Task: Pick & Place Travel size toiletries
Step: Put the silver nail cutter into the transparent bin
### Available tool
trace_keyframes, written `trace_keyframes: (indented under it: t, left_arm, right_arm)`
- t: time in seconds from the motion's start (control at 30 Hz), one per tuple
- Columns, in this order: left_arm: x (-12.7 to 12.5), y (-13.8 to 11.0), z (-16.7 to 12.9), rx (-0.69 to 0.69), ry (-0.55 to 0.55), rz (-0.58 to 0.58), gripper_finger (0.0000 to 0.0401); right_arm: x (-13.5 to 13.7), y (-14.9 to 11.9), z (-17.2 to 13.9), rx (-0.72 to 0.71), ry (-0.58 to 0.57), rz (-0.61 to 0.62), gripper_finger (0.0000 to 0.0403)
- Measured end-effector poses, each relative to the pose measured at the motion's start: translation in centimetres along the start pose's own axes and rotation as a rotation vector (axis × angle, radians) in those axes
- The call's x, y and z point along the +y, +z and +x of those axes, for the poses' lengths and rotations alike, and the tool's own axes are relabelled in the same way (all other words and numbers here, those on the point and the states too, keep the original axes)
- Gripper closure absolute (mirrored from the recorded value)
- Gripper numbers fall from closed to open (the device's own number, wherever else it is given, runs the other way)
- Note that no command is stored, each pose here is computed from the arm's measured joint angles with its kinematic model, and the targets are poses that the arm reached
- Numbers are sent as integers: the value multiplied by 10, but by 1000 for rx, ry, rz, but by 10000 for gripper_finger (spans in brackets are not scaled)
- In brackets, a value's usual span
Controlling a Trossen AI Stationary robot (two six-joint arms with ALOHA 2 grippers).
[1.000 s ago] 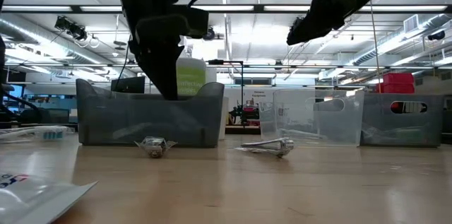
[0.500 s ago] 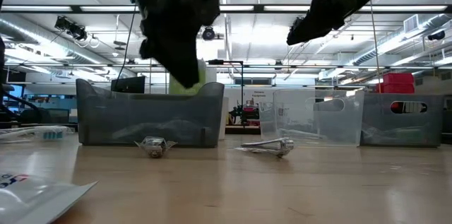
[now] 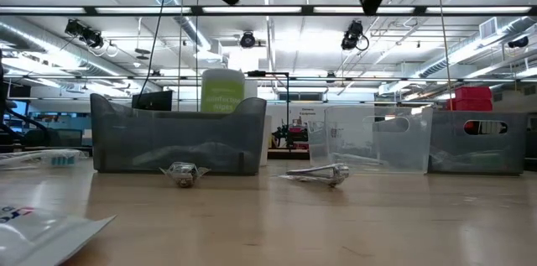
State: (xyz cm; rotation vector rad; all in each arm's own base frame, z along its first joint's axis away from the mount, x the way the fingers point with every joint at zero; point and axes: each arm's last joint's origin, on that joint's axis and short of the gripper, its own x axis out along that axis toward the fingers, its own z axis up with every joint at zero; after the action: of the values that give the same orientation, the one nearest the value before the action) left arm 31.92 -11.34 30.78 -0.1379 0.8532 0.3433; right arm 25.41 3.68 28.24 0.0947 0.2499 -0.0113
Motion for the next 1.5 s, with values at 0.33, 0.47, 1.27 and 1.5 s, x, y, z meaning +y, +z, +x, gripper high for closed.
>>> trace_keyframes:
  t: [0.33, 0.47, 1.27, 1.5]
  left_arm:
    - [30, -19, -34, 4, 255, 11, 290]
    - [35, -26, -21, 41, 268, 28, 290]
    - [15, -75, 45, -185, 120, -162, 290]
    - [13, -77, 48, -222, 89, -141, 291]
  right_arm:
    - [90, -23, 16, 59, 54, 89, 281]
    - [121, -34, 36, 180, 83, 106, 281]
    - [135, -146, 120, 563, -402, 154, 279]
    - [127, -161, 129, 590, -437, 163, 279]
